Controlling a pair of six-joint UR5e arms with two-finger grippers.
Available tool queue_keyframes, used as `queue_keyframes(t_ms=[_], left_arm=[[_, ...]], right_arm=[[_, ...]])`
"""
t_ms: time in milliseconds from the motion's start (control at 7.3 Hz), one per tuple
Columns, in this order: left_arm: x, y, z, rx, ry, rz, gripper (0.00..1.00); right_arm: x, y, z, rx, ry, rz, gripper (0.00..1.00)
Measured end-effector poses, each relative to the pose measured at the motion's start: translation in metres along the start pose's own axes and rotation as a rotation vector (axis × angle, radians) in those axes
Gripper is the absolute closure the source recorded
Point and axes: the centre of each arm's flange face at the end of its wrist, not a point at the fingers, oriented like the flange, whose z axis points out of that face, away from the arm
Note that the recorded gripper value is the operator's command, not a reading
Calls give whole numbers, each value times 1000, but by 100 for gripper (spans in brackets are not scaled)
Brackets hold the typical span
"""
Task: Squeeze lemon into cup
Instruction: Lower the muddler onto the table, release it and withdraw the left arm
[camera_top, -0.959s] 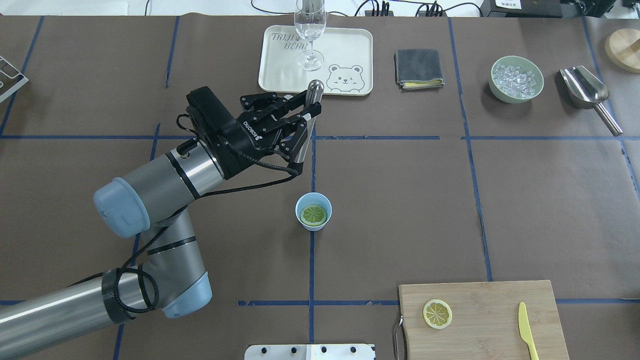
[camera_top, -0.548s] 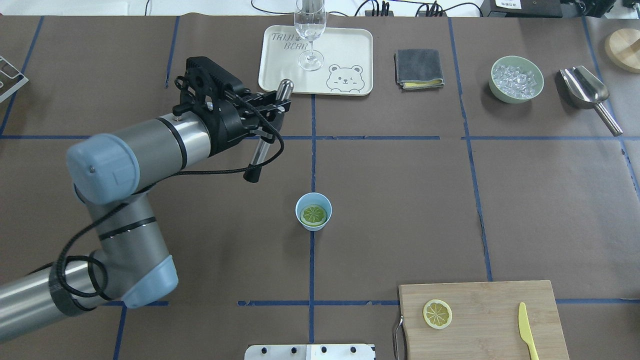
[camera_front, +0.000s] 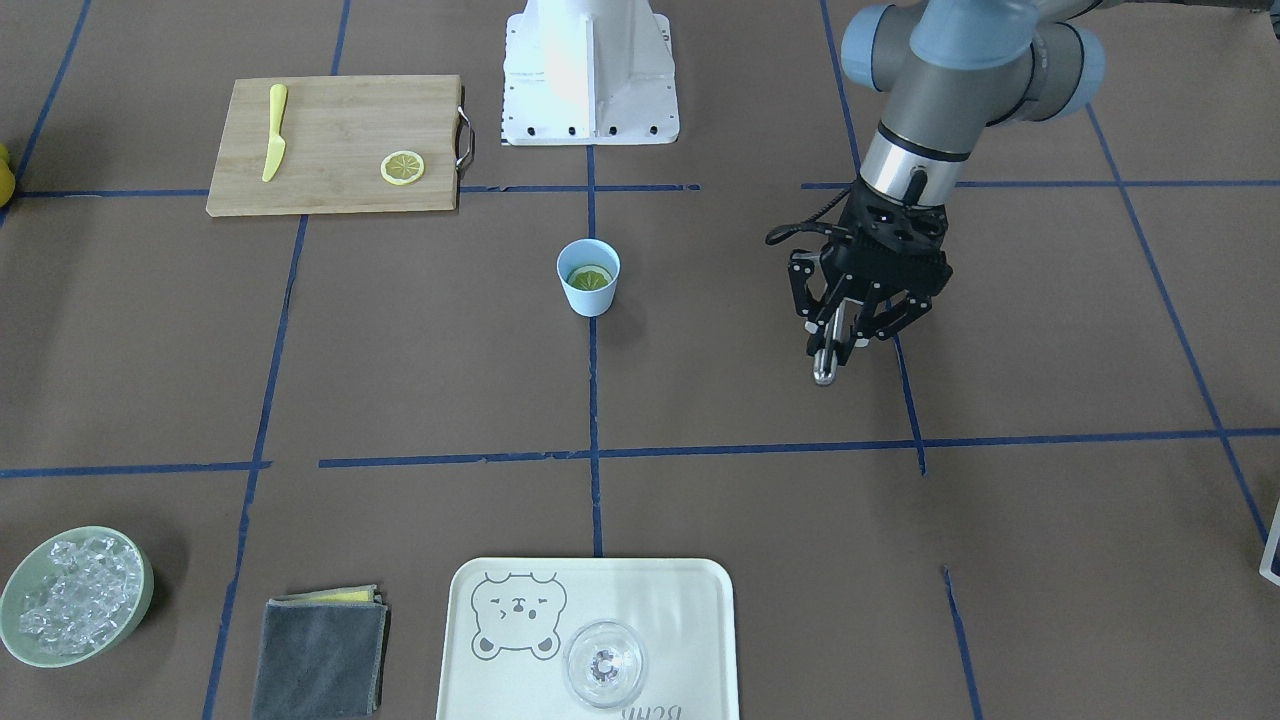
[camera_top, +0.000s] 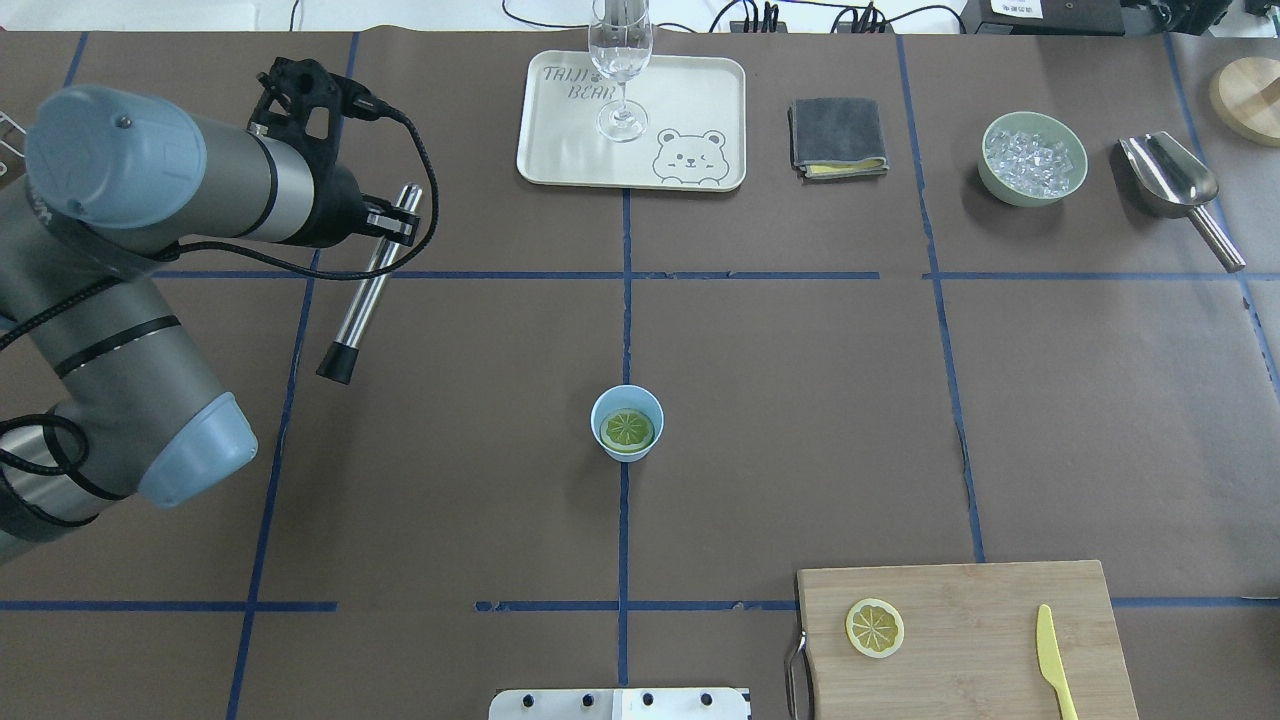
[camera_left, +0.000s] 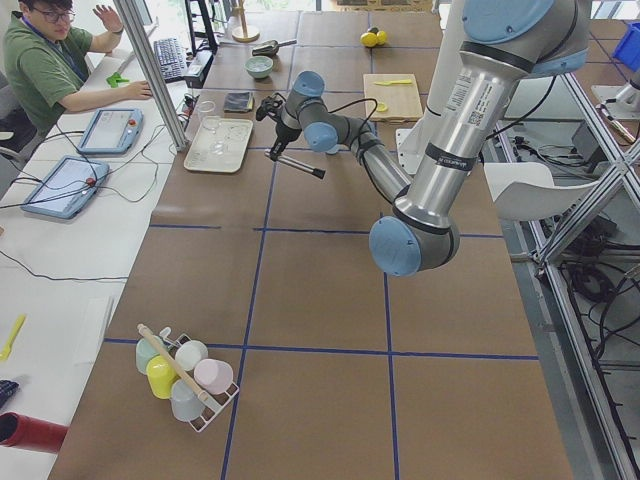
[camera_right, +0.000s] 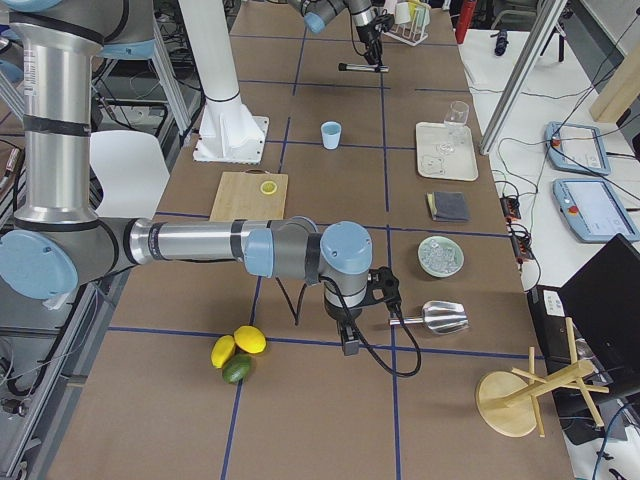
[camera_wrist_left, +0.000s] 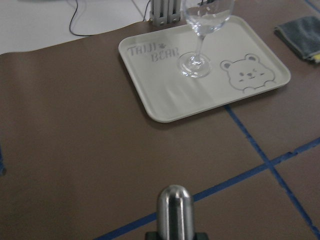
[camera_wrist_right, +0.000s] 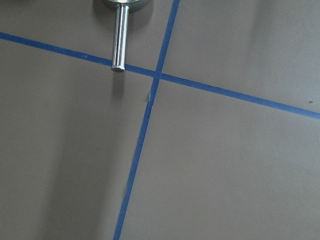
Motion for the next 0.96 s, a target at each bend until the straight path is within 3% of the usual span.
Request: queue_keyframes(t_ms=[411, 685, 959], left_arm=[[-78, 54, 39, -151, -162, -159, 100], [-119, 88, 56, -203, -230, -238, 100], [-149, 111, 76, -208, -239, -222, 100]], right_arm=[[1, 4, 2, -4, -2, 4, 0], [1, 3, 2, 8, 0, -8, 0], [7, 3, 9, 25, 3, -23, 0]])
